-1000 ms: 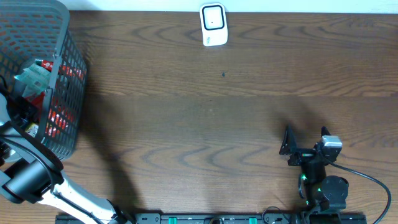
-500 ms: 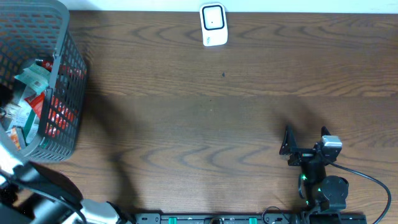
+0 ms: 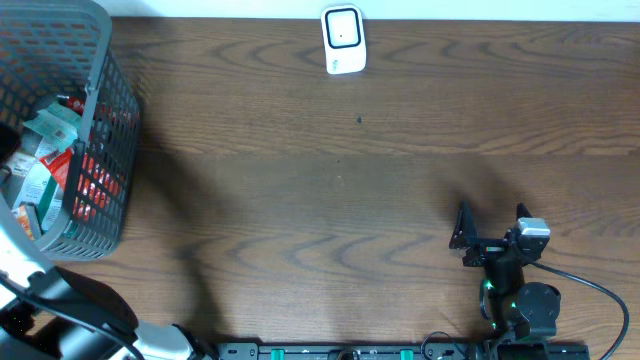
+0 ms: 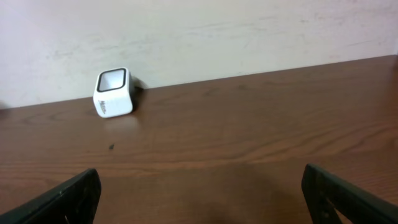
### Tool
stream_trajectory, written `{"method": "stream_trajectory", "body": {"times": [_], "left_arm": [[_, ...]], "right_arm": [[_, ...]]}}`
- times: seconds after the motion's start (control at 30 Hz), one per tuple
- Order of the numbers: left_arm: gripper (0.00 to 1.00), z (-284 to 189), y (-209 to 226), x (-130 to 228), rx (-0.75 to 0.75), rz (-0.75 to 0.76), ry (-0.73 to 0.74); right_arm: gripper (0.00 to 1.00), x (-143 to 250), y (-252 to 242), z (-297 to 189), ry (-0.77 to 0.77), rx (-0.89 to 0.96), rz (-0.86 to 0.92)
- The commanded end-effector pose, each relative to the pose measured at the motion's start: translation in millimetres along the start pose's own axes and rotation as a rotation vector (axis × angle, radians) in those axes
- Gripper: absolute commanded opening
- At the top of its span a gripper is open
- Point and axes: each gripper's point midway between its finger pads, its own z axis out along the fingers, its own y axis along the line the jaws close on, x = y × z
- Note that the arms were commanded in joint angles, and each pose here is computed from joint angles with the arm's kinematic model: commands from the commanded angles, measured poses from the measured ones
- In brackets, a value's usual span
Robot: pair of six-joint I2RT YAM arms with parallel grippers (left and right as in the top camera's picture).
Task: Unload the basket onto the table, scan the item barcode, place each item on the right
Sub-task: 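Grasp the green tea carton in the basket with the left gripper, then lift the carton out and carry it toward the table center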
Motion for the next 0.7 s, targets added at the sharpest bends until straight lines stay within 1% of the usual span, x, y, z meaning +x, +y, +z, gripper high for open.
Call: {"method": "stream_trajectory", "body": {"times": [0.0,0.2,0.27,0.37,0.43,0.5,0.6,0.67], "left_arm": [[0.39,-65,-28,-28,0.098,0.021,-0.181],[0.38,-143,-67,-38,0.223,0.079,-0.381],[0.38,-181,-84,-34,0.283,0.108,-0.458],[0.38,-220,-106,-19,0.379,0.151,-0.506],[0.38,-240,-122,-4,0.446,0.189,-0.512],[0.38,-256,-142,19,0.523,0.245,-0.491],[0.38,-263,-171,56,0.605,0.331,-0.413],[0.38,-259,-194,90,0.649,0.414,-0.33]], "right_arm": [[0.99,1,0,0,0.001,0.0,-0.011],[0.99,0,0,0,0.0,0.0,-0.011],[0.99,0,0,0,0.0,0.0,-0.011],[0.99,0,0,0,0.0,0.0,-0.011],[0.99,0,0,0,0.0,0.0,-0.011],[0.99,0,0,0,0.0,0.0,-0.011],[0.99,0,0,0,0.0,0.0,-0.011],[0.99,1,0,0,0.001,0.0,-0.011]]}}
